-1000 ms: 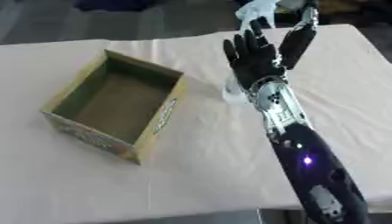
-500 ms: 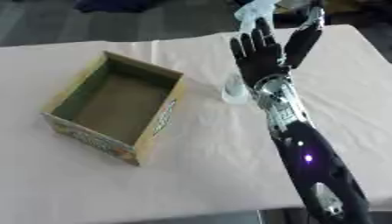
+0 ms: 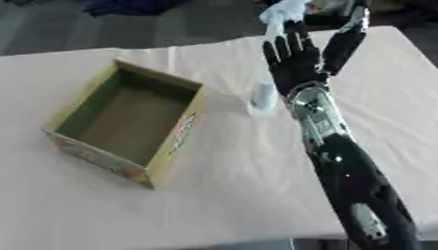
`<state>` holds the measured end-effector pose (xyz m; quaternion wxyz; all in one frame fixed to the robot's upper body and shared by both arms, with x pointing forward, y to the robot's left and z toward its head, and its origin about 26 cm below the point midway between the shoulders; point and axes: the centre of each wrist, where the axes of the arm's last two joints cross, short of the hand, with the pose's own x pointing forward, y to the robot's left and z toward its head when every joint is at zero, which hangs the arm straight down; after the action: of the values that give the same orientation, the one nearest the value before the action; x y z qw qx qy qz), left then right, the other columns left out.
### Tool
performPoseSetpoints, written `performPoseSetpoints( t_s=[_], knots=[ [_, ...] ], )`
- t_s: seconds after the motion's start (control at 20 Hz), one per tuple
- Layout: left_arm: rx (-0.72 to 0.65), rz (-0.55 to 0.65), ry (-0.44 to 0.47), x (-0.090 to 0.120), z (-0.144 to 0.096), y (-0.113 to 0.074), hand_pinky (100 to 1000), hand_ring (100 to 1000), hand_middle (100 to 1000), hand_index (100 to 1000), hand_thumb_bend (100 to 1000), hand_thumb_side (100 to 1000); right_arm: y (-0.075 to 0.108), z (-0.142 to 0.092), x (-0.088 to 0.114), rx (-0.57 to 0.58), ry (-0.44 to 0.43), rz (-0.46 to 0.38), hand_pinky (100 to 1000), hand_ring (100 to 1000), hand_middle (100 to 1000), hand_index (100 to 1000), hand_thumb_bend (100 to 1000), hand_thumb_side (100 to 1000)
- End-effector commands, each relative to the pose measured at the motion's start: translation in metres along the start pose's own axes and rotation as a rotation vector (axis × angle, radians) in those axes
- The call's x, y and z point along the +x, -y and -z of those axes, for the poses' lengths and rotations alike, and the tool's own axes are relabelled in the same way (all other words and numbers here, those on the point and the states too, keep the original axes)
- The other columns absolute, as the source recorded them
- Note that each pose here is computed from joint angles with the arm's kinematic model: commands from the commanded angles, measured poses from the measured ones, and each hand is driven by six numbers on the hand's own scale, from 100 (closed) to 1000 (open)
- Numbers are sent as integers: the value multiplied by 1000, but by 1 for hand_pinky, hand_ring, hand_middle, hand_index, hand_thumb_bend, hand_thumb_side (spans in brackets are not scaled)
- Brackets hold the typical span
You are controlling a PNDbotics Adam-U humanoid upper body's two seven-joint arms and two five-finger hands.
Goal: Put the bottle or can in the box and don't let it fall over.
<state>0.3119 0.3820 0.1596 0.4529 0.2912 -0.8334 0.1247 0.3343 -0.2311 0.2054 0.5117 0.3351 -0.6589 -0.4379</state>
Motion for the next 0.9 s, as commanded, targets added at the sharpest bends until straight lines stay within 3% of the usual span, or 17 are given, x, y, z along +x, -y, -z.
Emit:
performPoseSetpoints(
  t_s=[0.05, 0.9],
  knots=[
    [9, -1, 39, 10, 7, -4, 782, 866, 863, 888, 754, 699, -7, 1, 5, 22, -3, -10, 100, 100, 100, 1000, 543, 904],
    [8, -13, 42, 11, 8, -1, 782, 867, 863, 888, 750, 700, -8, 5, 0, 14, -31, -17, 100, 100, 100, 1000, 545, 903]
  ],
)
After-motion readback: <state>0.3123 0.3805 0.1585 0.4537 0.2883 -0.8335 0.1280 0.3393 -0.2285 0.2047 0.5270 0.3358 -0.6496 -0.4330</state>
